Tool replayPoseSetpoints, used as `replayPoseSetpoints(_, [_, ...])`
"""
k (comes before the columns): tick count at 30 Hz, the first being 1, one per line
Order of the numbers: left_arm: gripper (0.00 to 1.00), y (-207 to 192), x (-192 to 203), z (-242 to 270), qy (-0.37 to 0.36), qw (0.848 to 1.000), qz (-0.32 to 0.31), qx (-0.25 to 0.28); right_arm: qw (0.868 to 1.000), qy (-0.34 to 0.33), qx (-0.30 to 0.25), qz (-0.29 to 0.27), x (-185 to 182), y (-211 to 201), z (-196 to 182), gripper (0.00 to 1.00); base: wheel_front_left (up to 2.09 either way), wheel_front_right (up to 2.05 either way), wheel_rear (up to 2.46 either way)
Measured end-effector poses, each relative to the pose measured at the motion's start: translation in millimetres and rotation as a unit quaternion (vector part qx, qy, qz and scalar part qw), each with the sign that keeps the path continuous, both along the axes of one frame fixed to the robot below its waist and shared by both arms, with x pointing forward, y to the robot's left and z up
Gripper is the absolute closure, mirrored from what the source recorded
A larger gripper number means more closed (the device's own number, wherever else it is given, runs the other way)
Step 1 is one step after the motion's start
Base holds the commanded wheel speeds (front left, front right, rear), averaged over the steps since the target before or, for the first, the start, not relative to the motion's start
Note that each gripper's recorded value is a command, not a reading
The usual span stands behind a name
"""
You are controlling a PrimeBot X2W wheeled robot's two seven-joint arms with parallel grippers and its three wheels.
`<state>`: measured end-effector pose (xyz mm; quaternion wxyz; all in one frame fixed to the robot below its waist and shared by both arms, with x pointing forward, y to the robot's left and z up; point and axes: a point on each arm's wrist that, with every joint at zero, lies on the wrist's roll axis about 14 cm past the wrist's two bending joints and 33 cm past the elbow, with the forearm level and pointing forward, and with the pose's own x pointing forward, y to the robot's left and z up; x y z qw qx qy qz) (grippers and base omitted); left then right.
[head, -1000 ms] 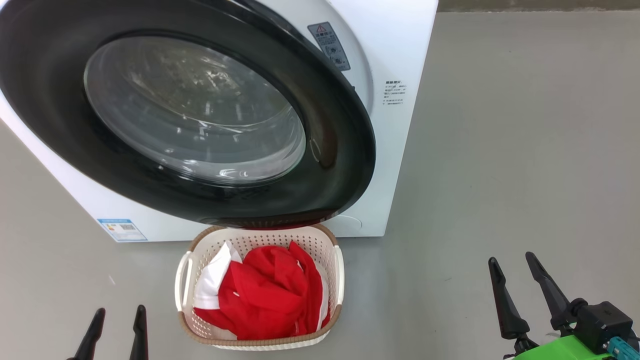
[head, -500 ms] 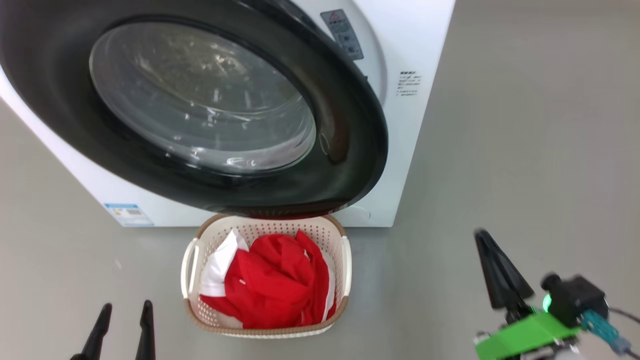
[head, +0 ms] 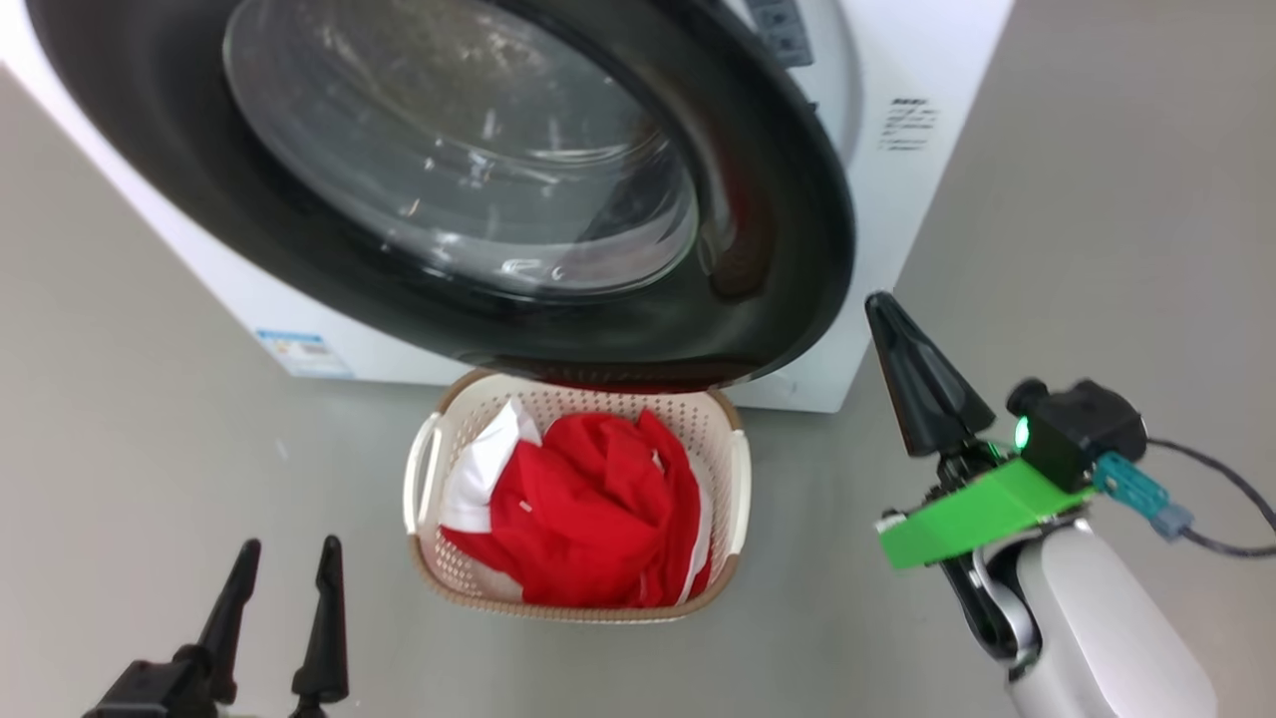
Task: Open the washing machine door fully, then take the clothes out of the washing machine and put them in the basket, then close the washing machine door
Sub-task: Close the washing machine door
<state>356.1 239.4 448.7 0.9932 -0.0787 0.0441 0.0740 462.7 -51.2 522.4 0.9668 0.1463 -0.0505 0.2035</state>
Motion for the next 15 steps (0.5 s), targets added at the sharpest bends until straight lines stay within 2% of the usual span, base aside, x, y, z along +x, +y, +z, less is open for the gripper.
replayPoseSetpoints(8, [0.0, 4.5, 6.9, -5.2, 0.007, 1.0, 0.009, -0.002, 1.0, 0.01, 0.002, 0.024, 26.2, 22.0, -11.2, 1.0, 0.0, 0.0, 0.0])
replayPoseSetpoints(15, [0.0, 7.8, 14.7, -9.6, 0.012, 1.0, 0.014, -0.006, 1.0, 0.013, 0.013, 0.022, 46.0, 25.7, -17.1, 1.0, 0.0, 0.0, 0.0])
